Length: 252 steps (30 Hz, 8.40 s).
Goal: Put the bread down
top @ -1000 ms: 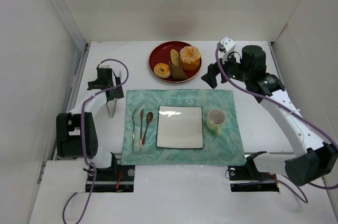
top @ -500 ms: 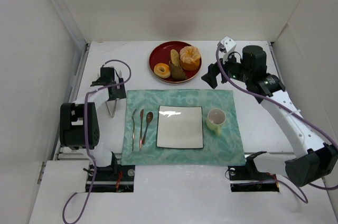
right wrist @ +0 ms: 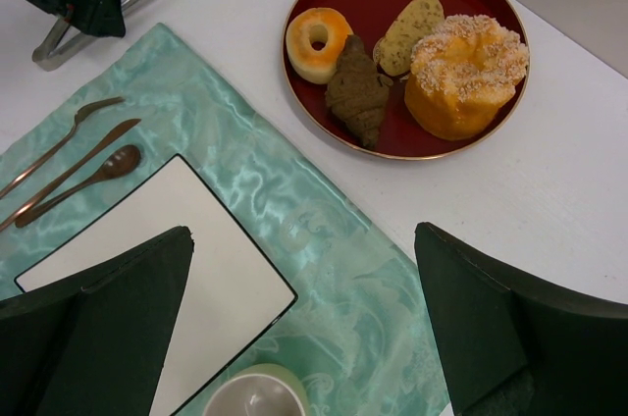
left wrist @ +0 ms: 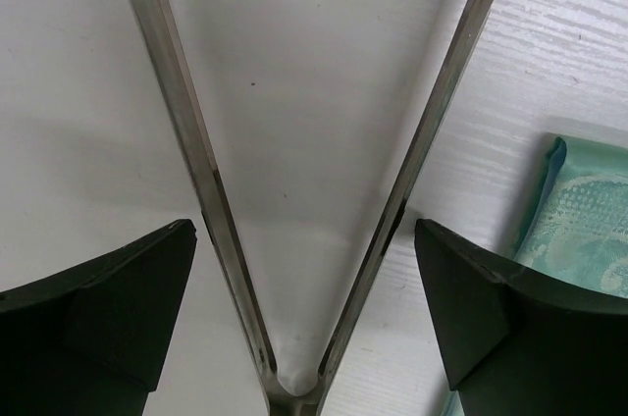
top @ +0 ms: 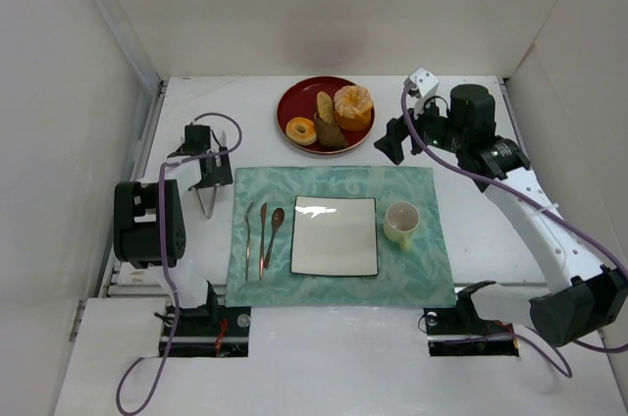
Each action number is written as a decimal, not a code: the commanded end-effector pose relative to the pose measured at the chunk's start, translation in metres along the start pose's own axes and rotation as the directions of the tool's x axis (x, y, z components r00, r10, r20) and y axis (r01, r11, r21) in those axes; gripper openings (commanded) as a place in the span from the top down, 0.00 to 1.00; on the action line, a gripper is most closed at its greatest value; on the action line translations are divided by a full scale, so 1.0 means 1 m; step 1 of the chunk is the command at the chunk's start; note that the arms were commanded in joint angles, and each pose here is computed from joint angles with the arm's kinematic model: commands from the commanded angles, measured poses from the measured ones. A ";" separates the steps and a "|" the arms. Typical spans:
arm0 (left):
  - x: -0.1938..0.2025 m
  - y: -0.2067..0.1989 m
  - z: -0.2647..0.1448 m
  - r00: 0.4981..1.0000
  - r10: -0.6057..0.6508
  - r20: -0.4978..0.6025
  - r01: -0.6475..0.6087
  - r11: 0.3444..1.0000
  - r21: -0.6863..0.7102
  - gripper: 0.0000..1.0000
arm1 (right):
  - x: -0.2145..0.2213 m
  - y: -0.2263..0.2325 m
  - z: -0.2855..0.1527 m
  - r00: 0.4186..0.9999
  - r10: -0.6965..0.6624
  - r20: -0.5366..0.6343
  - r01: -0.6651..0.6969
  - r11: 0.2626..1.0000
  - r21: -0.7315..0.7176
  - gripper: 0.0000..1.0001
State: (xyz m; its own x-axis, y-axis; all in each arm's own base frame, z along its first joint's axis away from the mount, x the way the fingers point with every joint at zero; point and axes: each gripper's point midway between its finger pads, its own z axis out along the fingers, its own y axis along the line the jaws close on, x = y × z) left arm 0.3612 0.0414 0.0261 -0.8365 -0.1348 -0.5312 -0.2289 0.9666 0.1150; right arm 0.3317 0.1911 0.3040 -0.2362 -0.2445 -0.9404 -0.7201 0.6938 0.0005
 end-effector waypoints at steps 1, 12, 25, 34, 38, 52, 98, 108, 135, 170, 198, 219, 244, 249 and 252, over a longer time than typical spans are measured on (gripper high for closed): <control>-0.012 -0.004 0.002 1.000 0.009 0.012 -0.009 1.000 0.028 0.08 | -0.014 0.004 -0.007 0.999 -0.021 0.046 0.021 1.000 -0.005 0.00; -0.004 -0.010 0.007 1.000 0.007 -0.025 -0.005 0.996 0.091 0.23 | -0.016 0.005 -0.010 0.998 -0.025 0.055 0.025 1.000 -0.004 0.00; 0.008 -0.015 0.013 0.996 0.019 -0.082 -0.008 0.991 0.132 0.47 | -0.021 0.004 -0.012 0.997 -0.032 0.070 0.032 0.999 0.009 0.00; -0.045 -0.021 -0.039 0.994 -0.034 0.100 0.013 0.978 0.209 0.50 | -0.021 0.004 -0.012 0.997 -0.032 0.070 0.032 0.999 0.009 0.00; -0.076 -0.031 -0.083 0.974 -0.067 0.216 0.006 0.963 0.271 0.50 | -0.017 0.004 -0.011 0.998 -0.028 0.061 0.028 1.000 0.007 0.00; -0.125 -0.095 -0.203 0.918 -0.059 0.391 -0.145 0.870 0.471 0.52 | -0.014 0.002 -0.009 0.998 -0.025 0.052 0.024 1.000 0.015 0.00; -0.084 -0.241 -0.189 0.923 0.264 0.279 -0.371 0.798 0.474 0.52 | -0.016 -0.002 -0.009 0.998 -0.028 0.057 0.026 0.999 0.034 0.00; -0.099 -0.204 -0.189 0.925 0.233 0.301 -0.333 0.877 0.347 0.53 | -0.016 -0.002 -0.009 0.998 -0.028 0.057 0.026 0.999 0.034 0.00; -0.104 -0.174 -0.131 0.940 0.273 0.205 -0.329 0.886 0.326 0.54 | -0.016 -0.002 -0.009 0.998 -0.028 0.057 0.026 0.999 0.034 0.00; -0.118 -0.196 -0.112 0.941 0.314 0.130 -0.339 0.838 0.429 0.54 | -0.016 -0.002 -0.009 0.998 -0.028 0.057 0.026 0.999 0.034 0.00; -0.106 -0.193 -0.115 0.943 0.330 0.048 -0.312 0.821 0.477 0.55 | -0.019 -0.001 -0.013 0.997 -0.036 0.073 0.033 0.999 0.038 0.00; -0.100 -0.191 -0.111 0.949 0.315 0.023 -0.279 0.802 0.529 0.59 | -0.021 -0.001 -0.016 0.996 -0.040 0.080 0.036 0.998 0.048 0.00; -0.139 -0.177 -0.169 0.955 0.235 0.181 -0.295 0.815 0.499 0.89 | -0.019 -0.002 -0.014 0.996 -0.040 0.080 0.036 0.998 0.048 0.00; -0.156 -0.163 -0.209 0.947 0.174 0.272 -0.290 0.828 0.479 0.89 | -0.019 -0.002 -0.014 0.996 -0.040 0.080 0.036 0.998 0.048 0.00; -0.156 -0.157 -0.227 0.938 0.166 0.303 -0.299 0.830 0.471 0.89 | -0.019 -0.002 -0.014 0.996 -0.040 0.080 0.036 0.998 0.048 0.00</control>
State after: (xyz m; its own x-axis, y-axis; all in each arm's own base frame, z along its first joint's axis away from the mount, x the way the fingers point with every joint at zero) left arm 0.4237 -0.1398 0.2234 -0.7700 0.1285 -0.6249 0.2821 0.9471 -0.1529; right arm 0.3287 0.1847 0.3089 -0.2182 -0.2401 -0.9459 -0.7001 0.7138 -0.0196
